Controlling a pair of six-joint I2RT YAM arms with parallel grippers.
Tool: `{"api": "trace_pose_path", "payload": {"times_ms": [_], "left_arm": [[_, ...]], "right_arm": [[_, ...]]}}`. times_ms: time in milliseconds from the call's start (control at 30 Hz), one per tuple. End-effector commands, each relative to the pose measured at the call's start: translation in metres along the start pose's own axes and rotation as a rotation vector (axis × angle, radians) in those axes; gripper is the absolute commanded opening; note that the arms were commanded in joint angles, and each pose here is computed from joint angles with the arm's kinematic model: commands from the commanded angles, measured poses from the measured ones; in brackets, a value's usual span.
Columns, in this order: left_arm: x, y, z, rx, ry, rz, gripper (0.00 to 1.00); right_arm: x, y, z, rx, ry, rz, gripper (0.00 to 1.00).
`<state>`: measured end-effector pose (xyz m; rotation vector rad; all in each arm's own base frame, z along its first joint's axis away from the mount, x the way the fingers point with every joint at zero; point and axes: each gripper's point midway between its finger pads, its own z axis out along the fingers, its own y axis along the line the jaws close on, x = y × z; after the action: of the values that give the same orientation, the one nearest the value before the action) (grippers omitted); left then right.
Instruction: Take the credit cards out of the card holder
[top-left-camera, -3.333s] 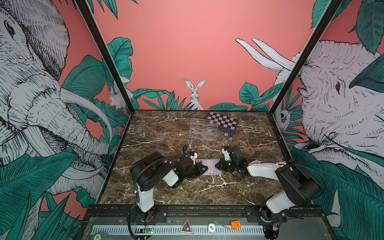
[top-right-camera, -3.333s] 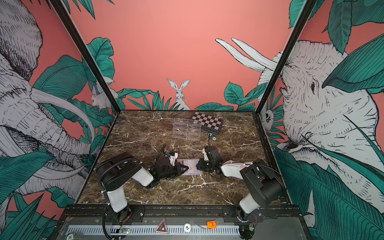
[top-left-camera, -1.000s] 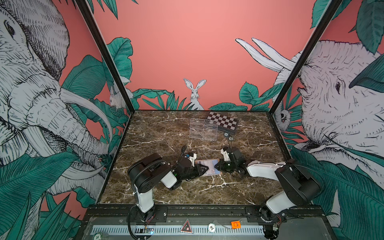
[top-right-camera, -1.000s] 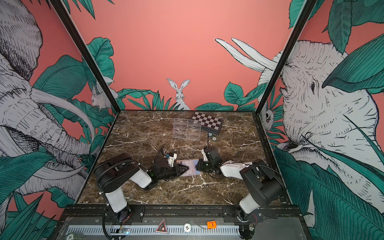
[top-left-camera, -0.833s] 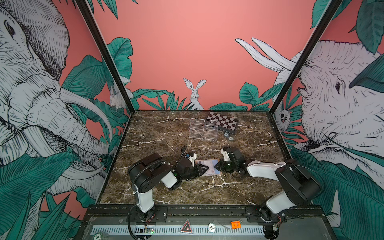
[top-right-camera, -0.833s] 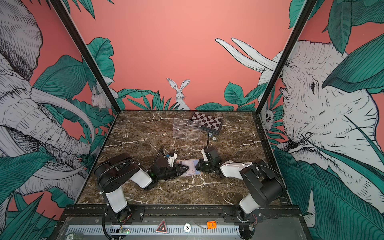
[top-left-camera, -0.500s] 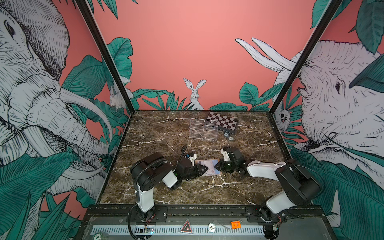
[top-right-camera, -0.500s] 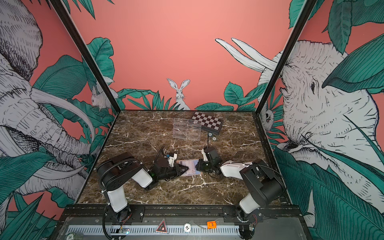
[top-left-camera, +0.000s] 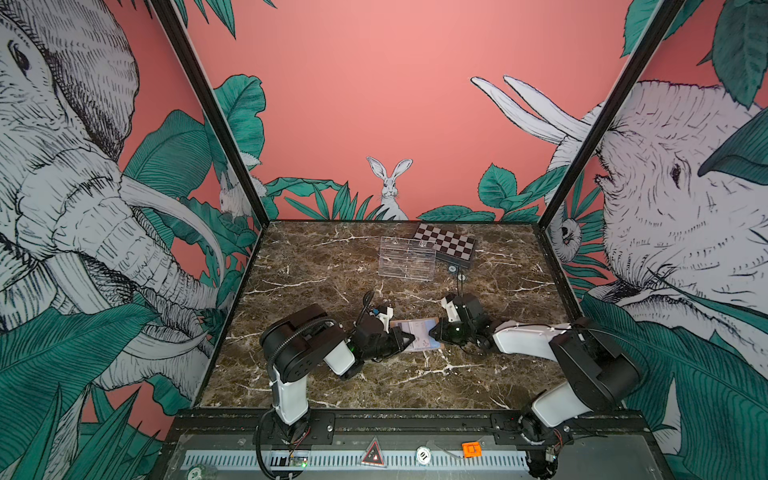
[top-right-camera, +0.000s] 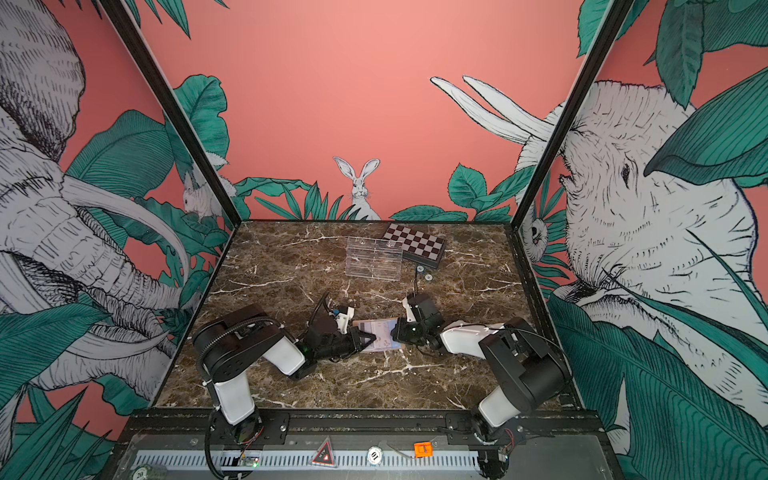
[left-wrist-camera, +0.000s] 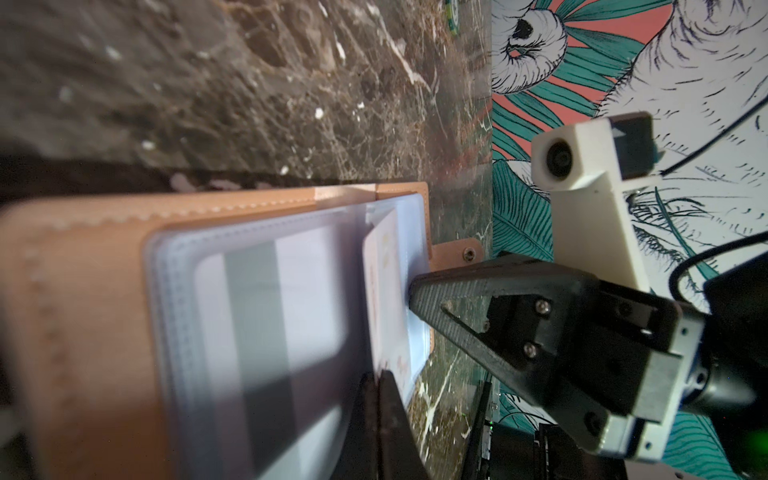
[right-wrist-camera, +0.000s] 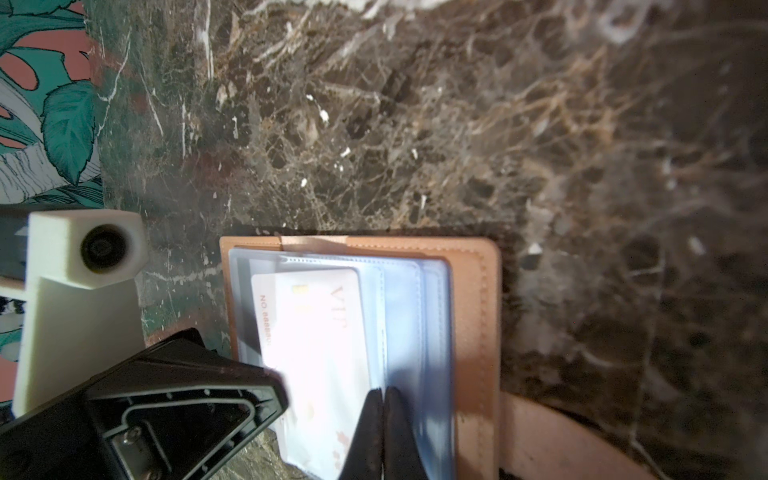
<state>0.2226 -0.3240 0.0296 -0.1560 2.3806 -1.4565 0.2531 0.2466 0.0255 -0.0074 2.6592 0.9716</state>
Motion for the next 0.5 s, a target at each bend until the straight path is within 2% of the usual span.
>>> {"api": "trace_pose_path", "payload": {"times_ms": [0,467], "left_arm": [[0.002,0.018,-0.012,-0.077,0.001,-0.006,0.0],[-0.017,-0.011,-0.038,-0.079,-0.008,0.062,0.0]], "right_arm": [[0.016,-0.015,0.002,0.061,0.055,0.005,0.0],[0.007,-0.001,-0.009,0.03,0.028,0.0,0.0]]}}
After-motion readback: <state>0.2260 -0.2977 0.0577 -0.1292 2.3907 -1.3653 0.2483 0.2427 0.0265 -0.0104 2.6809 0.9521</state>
